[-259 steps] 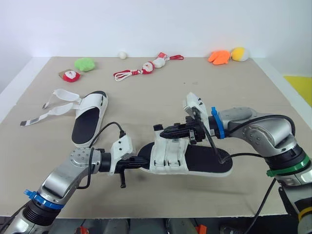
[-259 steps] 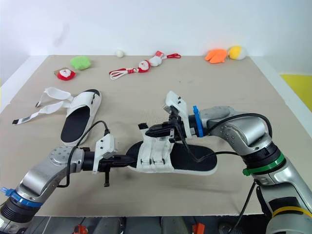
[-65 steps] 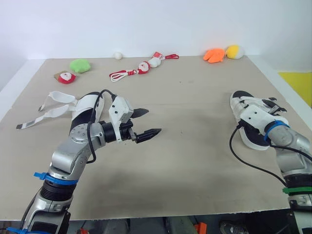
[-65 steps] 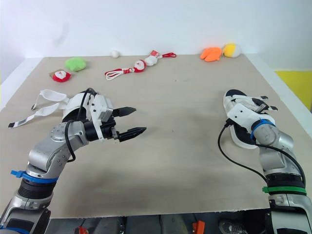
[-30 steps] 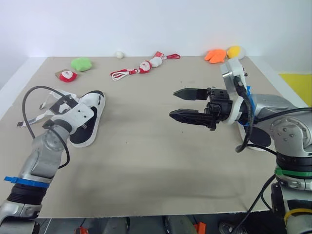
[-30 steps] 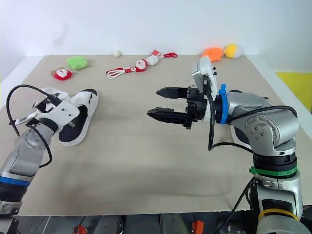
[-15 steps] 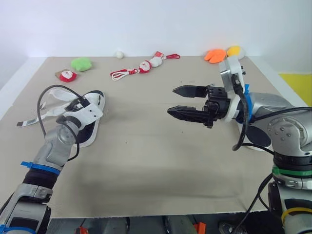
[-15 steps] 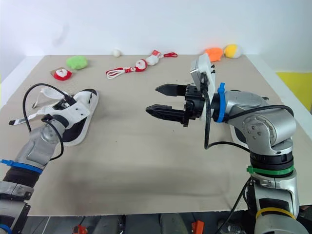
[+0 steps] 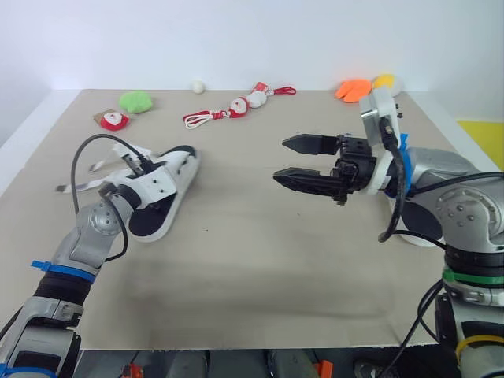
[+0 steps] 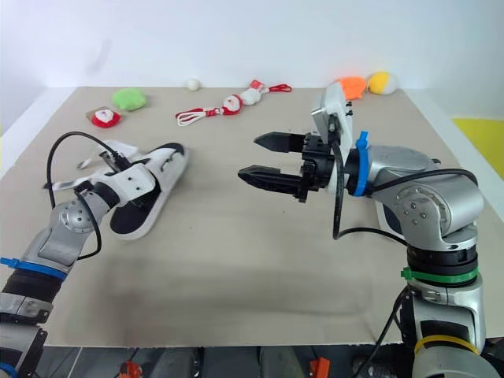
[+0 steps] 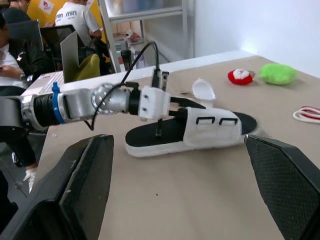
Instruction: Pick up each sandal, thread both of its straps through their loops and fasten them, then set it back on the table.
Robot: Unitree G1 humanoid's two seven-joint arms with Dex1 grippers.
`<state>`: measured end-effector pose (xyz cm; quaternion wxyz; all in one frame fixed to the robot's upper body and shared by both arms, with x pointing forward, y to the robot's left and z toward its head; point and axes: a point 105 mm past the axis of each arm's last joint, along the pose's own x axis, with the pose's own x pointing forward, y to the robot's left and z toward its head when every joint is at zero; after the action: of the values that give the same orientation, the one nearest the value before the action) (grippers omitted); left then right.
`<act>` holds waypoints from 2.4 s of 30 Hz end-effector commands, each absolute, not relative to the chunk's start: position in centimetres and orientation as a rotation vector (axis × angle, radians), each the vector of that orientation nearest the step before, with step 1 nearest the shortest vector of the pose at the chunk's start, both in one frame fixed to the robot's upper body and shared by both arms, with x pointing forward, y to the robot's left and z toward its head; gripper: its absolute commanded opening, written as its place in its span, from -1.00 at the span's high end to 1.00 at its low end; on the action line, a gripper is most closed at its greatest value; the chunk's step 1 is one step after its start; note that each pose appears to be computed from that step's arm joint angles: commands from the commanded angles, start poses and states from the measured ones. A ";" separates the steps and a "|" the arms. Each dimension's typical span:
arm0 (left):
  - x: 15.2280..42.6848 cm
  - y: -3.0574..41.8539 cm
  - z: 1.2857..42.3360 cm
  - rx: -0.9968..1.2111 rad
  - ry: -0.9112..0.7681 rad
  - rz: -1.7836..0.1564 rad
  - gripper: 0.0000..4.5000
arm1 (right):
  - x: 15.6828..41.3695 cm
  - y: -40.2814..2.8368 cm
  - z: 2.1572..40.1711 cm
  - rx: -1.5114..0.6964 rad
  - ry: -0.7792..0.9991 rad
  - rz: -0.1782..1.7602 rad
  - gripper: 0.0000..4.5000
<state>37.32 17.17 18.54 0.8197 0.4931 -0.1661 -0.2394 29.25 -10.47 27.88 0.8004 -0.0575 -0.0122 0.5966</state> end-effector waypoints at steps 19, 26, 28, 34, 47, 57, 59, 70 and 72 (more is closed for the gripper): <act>24.8 10.0 14.6 1.274 -0.938 -1.544 0.98 | 27.2 -13.9 26.4 -0.241 0.094 1.337 -1.00; 25.9 9.2 15.9 1.216 -0.994 -1.456 0.98 | 27.1 -13.7 26.3 -0.242 0.092 1.329 -1.00; 26.1 9.6 16.1 1.223 -0.996 -1.432 0.98 | 27.0 -13.7 26.2 -0.244 0.099 1.336 -1.00; 27.0 10.2 16.5 1.247 -0.991 -1.380 0.98 | 26.8 -13.5 25.9 -0.247 0.111 1.352 -1.00; 27.7 9.6 16.2 1.267 -1.014 -1.378 0.98 | 26.6 -13.5 25.6 -0.250 0.119 1.360 -1.00; 28.0 8.7 15.6 1.266 -1.024 -1.405 0.98 | 26.4 -13.7 25.4 -0.253 0.125 1.352 -1.00; 28.2 8.7 15.4 1.276 -1.018 -1.412 0.98 | 26.4 -13.7 25.3 -0.253 0.126 1.350 -1.00; 28.6 9.7 14.5 1.308 -0.968 -1.420 0.98 | 26.3 -13.6 24.7 -0.256 0.135 1.350 -1.00; 28.9 9.8 14.3 1.307 -0.933 -1.413 0.98 | 26.3 -13.6 24.6 -0.257 0.139 1.351 -1.00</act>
<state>28.33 9.12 14.24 0.4748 0.5247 -0.3984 -0.5836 26.73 -13.64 23.53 0.7715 -0.0944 0.0856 0.6233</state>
